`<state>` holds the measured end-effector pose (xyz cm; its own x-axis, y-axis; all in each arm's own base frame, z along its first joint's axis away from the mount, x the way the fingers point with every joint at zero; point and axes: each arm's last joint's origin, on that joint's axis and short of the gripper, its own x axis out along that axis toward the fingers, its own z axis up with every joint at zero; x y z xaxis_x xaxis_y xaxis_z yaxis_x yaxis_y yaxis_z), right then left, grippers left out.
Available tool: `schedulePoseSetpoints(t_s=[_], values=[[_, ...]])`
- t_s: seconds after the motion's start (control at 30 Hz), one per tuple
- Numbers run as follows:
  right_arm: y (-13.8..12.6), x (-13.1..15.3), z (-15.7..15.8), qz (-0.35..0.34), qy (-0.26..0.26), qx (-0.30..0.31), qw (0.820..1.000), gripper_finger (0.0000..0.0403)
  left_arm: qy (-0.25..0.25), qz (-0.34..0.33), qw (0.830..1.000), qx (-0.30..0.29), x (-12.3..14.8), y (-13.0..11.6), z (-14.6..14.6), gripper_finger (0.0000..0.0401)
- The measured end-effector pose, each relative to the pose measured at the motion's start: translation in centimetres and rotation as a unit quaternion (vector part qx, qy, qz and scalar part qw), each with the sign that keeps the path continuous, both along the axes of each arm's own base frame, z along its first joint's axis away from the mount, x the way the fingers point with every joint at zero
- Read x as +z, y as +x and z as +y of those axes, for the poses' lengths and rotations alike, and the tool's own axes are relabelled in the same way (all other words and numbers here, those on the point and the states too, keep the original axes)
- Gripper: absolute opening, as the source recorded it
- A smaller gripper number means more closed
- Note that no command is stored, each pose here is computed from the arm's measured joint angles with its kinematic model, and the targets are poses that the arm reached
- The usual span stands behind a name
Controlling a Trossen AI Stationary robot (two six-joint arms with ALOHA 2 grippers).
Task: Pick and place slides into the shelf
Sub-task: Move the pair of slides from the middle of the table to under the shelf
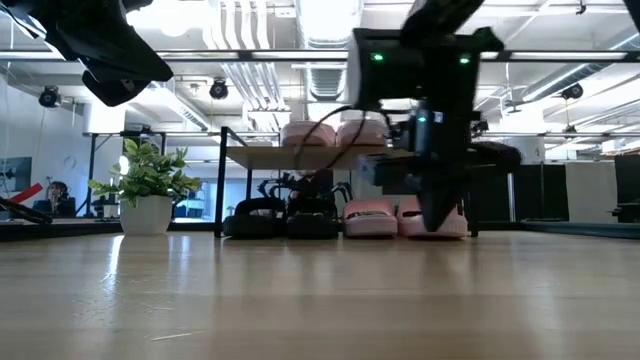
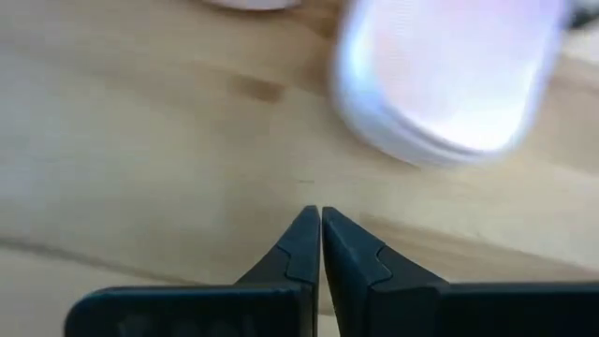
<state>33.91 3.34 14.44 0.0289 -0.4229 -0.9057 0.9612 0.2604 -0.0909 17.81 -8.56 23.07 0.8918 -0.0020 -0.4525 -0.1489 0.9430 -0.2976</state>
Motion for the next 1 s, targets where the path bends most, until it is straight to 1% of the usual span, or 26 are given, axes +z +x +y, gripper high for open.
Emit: schedulePoseSetpoints(t_s=[0.13, 0.27, 0.4, 0.5, 0.6, 0.7, 0.83, 0.93, 1.0], values=[[-1.9, -0.6, -0.3, -0.013, -0.002, -0.047, 0.999, 0.0008, 0.001, 0.000, 1.000, 0.000, 0.0, 0.0, 0.0, 0.0000], [-2.9, -1.6, -1.7, -0.034, 0.006, -0.061, 0.998, 0.0008, 0.001, 0.000, 1.000, 0.000, 0.0, 0.0, 0.0, 0.0000], [-3.4, -2.1, -3.0, -0.041, -0.006, -0.077, 0.996, 0.0008, 0.000, 0.000, 1.000, 0.000, 0.0, 0.0, 0.0, 0.0000], [-3.6, -2.1, -3.7, -0.041, -0.026, -0.084, 0.995, 0.0008, 0.000, 0.000, 1.000, 0.000, 0.0, 0.0, 0.0, 0.0000], [-3.7, -2.2, -4.5, -0.032, -0.077, -0.088, 0.993, 0.0008, 0.000, 0.000, 1.000, 0.000, 0.0, 0.0, 0.0, 0.0000], [-3.4, -1.7, -4.8, -0.051, -0.109, -0.098, 0.988, 0.0008, 0.000, 0.001, 1.000, 0.000, 0.0, 0.0, 0.0, 0.0000], [-3.6, -1.9, -5.1, -0.046, -0.096, -0.106, 0.989, 0.0008, 0.000, 0.001, 1.000, 0.000, 0.0, 0.0, 0.0, 0.0000], [-3.5, -1.9, -4.8, -0.040, -0.081, -0.092, 0.992, 0.0008, 0.000, 0.001, 1.000, 0.000, -0.1, 0.0, 0.0, 0.0000], [-3.6, -1.7, -4.0, -0.041, -0.066, -0.079, 0.994, 0.0008, 0.000, 0.001, 1.000, 0.000, -0.1, 0.0, 0.0, 0.0000]])
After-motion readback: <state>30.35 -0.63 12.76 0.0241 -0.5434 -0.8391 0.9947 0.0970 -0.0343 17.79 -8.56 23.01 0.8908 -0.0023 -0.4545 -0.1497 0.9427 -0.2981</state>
